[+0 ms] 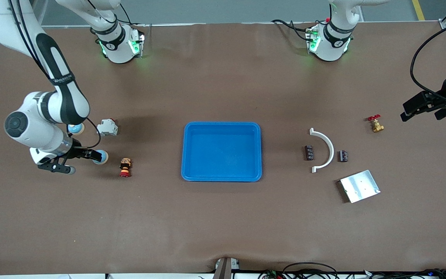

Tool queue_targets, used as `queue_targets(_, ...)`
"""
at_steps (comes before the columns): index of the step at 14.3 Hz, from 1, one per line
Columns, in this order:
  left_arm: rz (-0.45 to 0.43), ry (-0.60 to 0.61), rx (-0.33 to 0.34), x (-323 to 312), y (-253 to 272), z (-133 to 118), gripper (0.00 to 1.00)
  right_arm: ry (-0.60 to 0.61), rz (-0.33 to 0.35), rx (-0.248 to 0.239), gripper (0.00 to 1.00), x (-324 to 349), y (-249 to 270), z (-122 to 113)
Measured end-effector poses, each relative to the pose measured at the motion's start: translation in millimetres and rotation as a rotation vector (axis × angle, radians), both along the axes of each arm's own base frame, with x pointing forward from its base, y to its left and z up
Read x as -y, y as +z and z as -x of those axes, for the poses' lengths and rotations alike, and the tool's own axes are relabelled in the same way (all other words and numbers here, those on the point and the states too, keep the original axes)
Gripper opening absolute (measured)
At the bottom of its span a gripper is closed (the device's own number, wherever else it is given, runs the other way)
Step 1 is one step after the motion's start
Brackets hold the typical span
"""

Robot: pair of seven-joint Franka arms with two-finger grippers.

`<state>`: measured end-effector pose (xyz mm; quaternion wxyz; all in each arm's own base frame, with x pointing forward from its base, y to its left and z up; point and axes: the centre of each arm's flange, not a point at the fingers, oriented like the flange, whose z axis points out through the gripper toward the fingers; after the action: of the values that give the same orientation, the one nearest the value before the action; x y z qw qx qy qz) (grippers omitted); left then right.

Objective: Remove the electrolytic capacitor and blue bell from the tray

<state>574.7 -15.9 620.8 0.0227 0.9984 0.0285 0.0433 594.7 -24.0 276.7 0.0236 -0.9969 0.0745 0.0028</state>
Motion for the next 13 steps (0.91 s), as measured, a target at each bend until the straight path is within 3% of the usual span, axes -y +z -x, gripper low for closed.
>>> queue_targets(7,0.000,-0.001,-0.002,0.4,-0.5,-0.2,1.00,0.073,0.053,-0.017,1.00,-9.5,102.2,-6.7)
queue_targets(11,0.000,-0.002,-0.001,1.0,-0.4,-0.2,1.00,0.072,0.059,-0.046,1.00,-10.2,181.5,2.4)
queue_targets(13,0.000,-0.001,-0.002,0.7,-0.3,-0.2,1.00,0.070,0.063,-0.031,1.00,-10.2,215.4,9.7)
